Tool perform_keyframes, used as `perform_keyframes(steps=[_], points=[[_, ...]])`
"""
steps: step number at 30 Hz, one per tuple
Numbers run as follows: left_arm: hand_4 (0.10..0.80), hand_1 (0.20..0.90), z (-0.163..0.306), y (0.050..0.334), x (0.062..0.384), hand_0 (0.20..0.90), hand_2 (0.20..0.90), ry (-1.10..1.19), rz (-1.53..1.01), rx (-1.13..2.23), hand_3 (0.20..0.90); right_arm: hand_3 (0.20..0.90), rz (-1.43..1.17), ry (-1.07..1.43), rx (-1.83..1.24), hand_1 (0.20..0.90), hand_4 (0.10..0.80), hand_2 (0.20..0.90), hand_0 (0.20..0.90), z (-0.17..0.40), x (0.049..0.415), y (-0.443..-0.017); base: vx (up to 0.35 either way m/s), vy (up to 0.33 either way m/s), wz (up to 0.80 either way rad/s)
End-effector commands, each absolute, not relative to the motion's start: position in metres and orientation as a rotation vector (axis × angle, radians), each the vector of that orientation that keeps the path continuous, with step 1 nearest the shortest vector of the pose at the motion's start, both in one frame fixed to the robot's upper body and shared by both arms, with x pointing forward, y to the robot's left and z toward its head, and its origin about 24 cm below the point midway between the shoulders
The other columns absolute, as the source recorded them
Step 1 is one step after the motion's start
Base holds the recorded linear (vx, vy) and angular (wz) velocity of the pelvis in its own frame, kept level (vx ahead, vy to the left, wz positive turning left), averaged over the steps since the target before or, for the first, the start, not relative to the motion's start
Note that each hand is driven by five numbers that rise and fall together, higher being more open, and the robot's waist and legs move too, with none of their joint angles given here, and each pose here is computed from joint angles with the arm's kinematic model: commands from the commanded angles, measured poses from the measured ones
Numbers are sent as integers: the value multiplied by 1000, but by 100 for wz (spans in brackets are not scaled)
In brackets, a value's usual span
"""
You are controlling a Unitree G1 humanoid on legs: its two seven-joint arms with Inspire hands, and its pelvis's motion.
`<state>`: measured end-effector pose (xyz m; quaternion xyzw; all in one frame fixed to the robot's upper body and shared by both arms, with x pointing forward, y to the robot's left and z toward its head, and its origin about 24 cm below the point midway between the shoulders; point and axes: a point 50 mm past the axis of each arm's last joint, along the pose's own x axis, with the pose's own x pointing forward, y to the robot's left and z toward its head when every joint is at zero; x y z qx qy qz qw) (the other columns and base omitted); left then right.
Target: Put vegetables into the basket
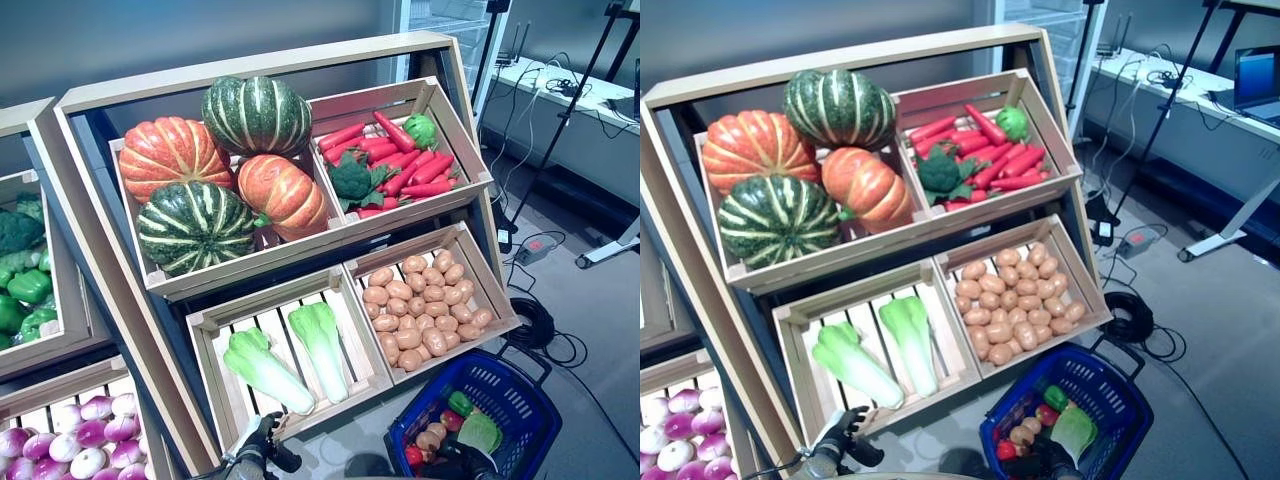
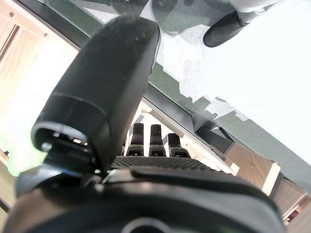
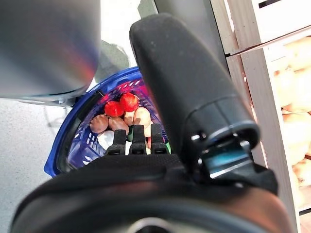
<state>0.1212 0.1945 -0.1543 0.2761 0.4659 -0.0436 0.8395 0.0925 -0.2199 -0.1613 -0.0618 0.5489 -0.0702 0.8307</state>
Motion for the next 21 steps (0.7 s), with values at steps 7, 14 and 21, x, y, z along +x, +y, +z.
perform_keyframes(steps=[7,14,21], points=[[800,900,-154,211,128,900,900,1046,-43,684,900,900,-26,1056,-152,900,800,900,900,-157,118,-197,0,0,0],[800,900,-141,205,153,900,900,894,-63,637,900,900,-5,1050,-165,900,800,900,900,-156,121,-197,0,0,0],[800,900,-65,185,223,900,900,455,-264,477,900,900,-11,1040,-191,900,800,900,900,-149,125,-211,-48,8,-1]])
